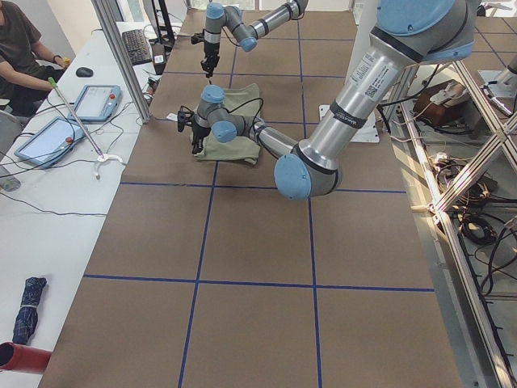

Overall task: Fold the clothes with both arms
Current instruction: 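Open both grippers to release the hem over the collar and raise them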

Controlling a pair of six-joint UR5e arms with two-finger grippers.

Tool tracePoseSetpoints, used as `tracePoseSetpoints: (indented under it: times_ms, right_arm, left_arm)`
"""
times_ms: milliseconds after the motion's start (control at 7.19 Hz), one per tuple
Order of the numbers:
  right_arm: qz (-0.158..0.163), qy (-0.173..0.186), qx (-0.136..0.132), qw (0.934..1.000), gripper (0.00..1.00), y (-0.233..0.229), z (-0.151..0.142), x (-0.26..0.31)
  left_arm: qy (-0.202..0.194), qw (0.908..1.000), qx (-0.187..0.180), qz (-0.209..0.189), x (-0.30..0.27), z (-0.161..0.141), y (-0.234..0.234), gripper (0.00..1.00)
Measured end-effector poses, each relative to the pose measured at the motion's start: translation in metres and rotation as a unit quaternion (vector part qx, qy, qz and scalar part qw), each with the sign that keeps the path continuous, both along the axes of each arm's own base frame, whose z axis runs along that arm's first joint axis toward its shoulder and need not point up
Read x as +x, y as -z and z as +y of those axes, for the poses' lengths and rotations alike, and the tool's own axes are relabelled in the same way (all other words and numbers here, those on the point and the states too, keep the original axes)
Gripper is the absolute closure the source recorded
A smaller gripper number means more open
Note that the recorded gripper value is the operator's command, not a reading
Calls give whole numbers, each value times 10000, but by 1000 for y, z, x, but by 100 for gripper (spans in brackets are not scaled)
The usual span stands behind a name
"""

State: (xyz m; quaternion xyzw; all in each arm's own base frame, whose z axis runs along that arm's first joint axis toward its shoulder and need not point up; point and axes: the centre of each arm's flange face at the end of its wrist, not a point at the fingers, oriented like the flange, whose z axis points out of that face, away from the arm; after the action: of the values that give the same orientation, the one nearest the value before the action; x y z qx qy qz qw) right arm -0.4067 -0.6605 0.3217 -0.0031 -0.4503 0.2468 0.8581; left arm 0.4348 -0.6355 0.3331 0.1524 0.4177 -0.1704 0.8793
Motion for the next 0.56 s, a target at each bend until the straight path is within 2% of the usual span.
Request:
tracePoseSetpoints:
  times_ms: [278, 417, 556]
  right_arm:
    - [-25, 47, 5, 10000, 0, -1, 5, -3]
    - [-93, 122, 62, 9999, 0, 1, 17, -8]
    - [-195, 274, 143, 9993, 0, 0, 47, -18]
  left_arm:
    - [7, 10000, 62, -4, -12, -6, 4, 1]
    - [-44, 9999, 118, -9, -19, -9, 6, 1]
    - [-131, 9998, 162, 42, -24, -7, 11, 1]
